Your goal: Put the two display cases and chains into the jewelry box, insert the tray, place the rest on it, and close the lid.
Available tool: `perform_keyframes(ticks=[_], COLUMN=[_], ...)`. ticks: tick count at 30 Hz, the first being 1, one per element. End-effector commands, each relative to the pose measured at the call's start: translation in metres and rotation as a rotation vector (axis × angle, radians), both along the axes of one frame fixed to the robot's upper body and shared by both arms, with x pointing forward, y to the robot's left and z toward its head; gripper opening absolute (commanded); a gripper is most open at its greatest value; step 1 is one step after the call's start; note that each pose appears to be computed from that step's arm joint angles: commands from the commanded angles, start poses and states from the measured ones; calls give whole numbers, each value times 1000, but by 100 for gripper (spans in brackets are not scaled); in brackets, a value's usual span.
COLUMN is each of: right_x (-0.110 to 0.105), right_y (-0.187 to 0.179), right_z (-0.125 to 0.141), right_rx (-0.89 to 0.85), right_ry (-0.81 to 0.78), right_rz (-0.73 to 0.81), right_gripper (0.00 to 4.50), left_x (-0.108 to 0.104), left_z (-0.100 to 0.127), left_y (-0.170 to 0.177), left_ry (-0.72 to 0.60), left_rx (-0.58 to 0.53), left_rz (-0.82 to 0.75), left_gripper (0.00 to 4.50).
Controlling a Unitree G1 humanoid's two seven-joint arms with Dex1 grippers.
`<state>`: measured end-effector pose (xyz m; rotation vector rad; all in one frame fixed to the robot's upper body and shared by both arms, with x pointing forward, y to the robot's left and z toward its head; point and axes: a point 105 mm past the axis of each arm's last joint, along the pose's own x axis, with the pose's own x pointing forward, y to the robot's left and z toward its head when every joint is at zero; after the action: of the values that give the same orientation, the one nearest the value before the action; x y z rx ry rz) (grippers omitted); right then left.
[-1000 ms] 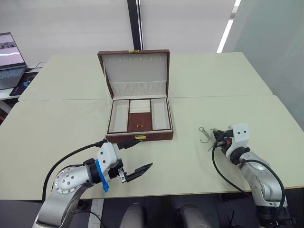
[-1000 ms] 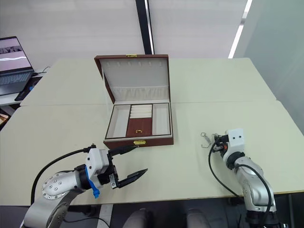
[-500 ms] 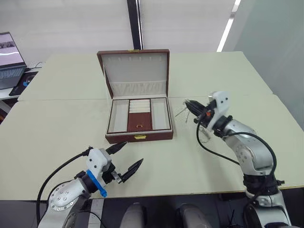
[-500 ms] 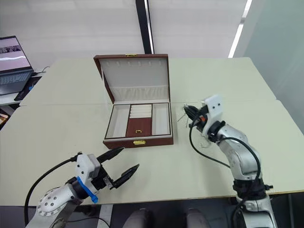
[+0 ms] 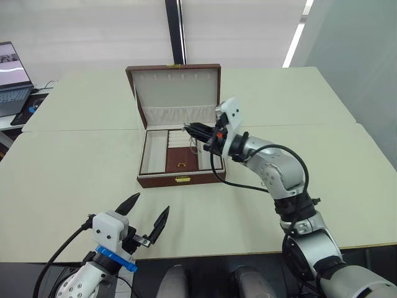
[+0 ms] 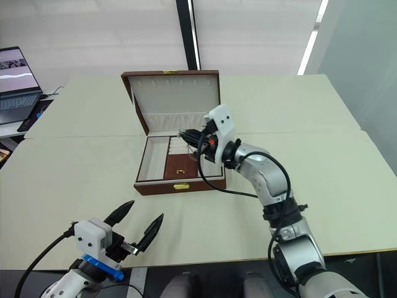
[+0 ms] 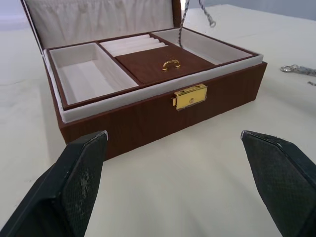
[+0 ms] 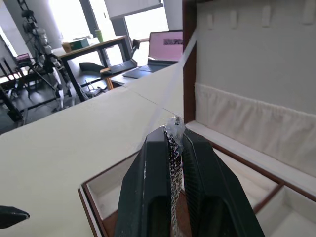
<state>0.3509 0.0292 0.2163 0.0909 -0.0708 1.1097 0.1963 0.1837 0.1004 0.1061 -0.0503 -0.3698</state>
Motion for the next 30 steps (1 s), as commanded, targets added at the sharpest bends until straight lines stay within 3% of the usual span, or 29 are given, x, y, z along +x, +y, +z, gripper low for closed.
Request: perform_keyframes(ticks=[1,15,30], right_x=[-5,-13,-11], right_y=[18,66,85], right_z=[17,10,-1], right_rx=[36,49,26], right_ry=[-52,-34,-20], right_rz=[61,153,169], right_gripper=[11,11,11], left_x=[-6,-16,-17], left_z=[10,7,8], left_y=[2,14,13], left_ry=[-56,-77,-79], left_rx=[3,-38,-42], left_rz=[57,205,225], left_gripper=[450,450,450])
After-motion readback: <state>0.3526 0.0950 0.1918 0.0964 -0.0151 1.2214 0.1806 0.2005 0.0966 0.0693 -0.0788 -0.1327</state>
